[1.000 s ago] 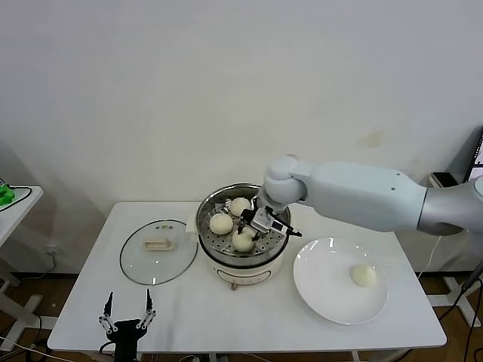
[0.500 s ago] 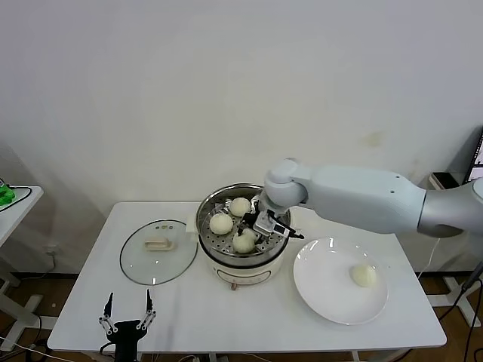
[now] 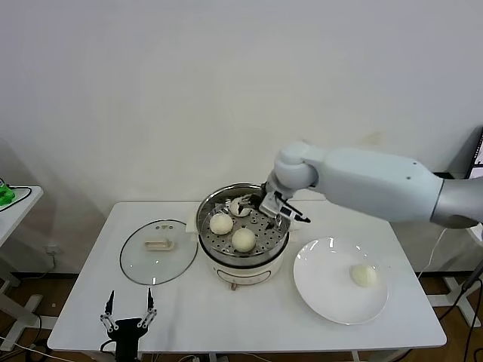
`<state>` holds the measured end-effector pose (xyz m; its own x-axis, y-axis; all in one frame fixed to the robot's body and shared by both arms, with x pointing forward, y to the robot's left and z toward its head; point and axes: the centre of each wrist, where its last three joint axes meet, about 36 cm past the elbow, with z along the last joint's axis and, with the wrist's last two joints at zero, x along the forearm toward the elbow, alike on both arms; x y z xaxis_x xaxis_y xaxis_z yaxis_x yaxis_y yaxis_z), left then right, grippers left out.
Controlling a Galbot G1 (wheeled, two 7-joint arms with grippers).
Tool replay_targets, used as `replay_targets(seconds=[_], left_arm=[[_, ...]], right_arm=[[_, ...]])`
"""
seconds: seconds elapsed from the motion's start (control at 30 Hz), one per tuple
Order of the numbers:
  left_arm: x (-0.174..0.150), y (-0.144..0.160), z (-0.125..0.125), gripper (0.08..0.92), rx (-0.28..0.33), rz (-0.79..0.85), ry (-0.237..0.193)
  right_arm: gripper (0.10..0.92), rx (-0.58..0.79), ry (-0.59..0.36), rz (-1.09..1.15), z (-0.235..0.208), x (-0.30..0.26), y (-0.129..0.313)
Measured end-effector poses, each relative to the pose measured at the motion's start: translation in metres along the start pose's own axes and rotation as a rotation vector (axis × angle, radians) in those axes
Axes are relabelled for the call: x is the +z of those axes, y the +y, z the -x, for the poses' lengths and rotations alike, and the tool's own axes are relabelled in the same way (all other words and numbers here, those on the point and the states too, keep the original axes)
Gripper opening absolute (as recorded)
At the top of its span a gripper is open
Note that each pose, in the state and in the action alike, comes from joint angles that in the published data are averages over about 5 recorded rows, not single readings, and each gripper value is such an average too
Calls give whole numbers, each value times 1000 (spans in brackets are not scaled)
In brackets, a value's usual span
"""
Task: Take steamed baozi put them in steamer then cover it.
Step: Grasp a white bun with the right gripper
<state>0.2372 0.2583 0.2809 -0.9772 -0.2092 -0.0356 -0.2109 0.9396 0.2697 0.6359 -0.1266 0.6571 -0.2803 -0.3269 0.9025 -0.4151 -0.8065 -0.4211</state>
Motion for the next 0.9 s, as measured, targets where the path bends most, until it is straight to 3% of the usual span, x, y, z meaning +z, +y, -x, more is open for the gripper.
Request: replay_targets(seconds=[0.27, 0.5, 0.9], left_arm=[[-4, 4, 3, 823, 21, 5, -6], [-7, 8, 5, 823, 38, 9, -18], [-6, 10, 1, 823, 49, 24, -17]], right_arm=[[823, 17, 128, 154, -54, 43, 27], [823, -21, 235, 358, -83, 71, 84], [823, -100, 293, 713, -59, 80, 219]])
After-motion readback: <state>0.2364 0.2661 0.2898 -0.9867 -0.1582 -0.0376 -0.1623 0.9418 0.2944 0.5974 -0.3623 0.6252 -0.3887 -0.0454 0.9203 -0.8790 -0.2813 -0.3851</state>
